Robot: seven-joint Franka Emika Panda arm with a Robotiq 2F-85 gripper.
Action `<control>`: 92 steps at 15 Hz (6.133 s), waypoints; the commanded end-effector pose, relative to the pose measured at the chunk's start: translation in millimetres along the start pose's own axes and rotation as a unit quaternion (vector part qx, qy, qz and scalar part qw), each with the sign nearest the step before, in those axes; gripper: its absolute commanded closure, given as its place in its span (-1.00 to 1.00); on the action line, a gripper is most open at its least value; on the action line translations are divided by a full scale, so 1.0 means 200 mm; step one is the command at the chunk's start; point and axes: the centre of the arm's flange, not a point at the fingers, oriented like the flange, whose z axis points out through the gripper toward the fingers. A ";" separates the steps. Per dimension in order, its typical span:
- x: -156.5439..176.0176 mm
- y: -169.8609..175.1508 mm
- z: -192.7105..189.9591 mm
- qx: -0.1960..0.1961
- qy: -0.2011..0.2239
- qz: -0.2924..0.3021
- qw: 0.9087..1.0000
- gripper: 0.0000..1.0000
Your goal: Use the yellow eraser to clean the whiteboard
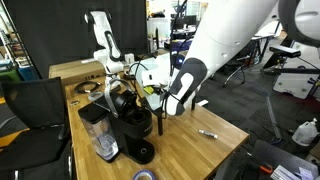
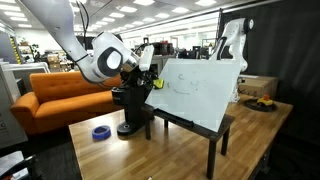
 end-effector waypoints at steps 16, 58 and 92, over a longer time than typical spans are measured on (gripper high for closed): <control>-0.09 -0.34 0.11 -0.022 -0.117 0.075 0.990 0.43; -0.62 -0.51 0.15 0.026 -0.165 0.177 0.970 0.43; -0.51 -0.46 0.11 0.026 0.012 -0.003 1.000 0.43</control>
